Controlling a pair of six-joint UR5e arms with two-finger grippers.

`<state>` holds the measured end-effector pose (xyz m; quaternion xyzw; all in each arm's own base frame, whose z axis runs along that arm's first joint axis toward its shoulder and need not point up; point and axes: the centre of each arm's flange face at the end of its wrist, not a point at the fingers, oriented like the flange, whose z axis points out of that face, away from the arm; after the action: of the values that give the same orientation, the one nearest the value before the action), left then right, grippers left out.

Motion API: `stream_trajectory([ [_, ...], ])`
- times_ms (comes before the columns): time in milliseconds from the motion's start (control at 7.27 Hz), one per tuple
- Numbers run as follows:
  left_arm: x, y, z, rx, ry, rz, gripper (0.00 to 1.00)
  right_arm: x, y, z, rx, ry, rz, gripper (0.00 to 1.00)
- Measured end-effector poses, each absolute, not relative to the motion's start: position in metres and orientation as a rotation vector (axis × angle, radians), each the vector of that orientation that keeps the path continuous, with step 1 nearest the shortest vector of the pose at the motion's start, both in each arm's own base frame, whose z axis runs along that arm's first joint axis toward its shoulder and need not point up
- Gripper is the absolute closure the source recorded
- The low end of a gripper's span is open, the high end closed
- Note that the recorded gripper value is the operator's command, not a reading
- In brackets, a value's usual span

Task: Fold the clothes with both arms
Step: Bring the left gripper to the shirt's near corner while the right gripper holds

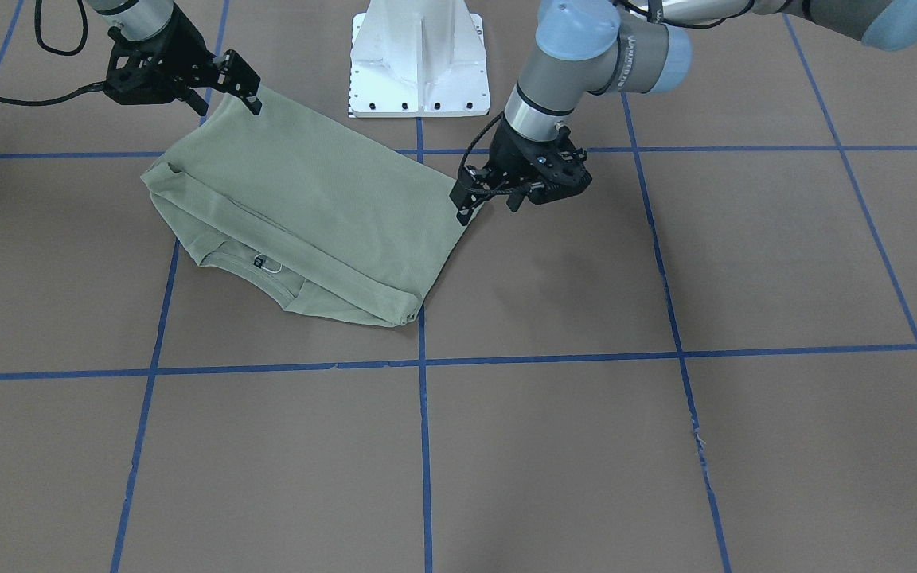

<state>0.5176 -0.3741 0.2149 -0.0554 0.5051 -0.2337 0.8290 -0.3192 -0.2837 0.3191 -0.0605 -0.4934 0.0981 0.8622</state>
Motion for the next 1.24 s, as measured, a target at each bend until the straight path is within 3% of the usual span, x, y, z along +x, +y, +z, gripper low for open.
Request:
stream_trajectory([
  [275,0.549,-0.332,0.219,-0.165,1.054,-0.512,0.00,-0.311,-0.300,0.314,-0.102,-1.046,0.242,0.00],
  [825,0.566,-0.328,0.253,-0.159,0.983,-0.539,0.01,-0.311,-0.303,0.314,-0.097,-1.048,0.247,0.00],
  [1238,0.579,-0.325,0.266,-0.157,0.951,-0.539,0.11,-0.312,-0.304,0.314,-0.098,-1.048,0.248,0.00],
])
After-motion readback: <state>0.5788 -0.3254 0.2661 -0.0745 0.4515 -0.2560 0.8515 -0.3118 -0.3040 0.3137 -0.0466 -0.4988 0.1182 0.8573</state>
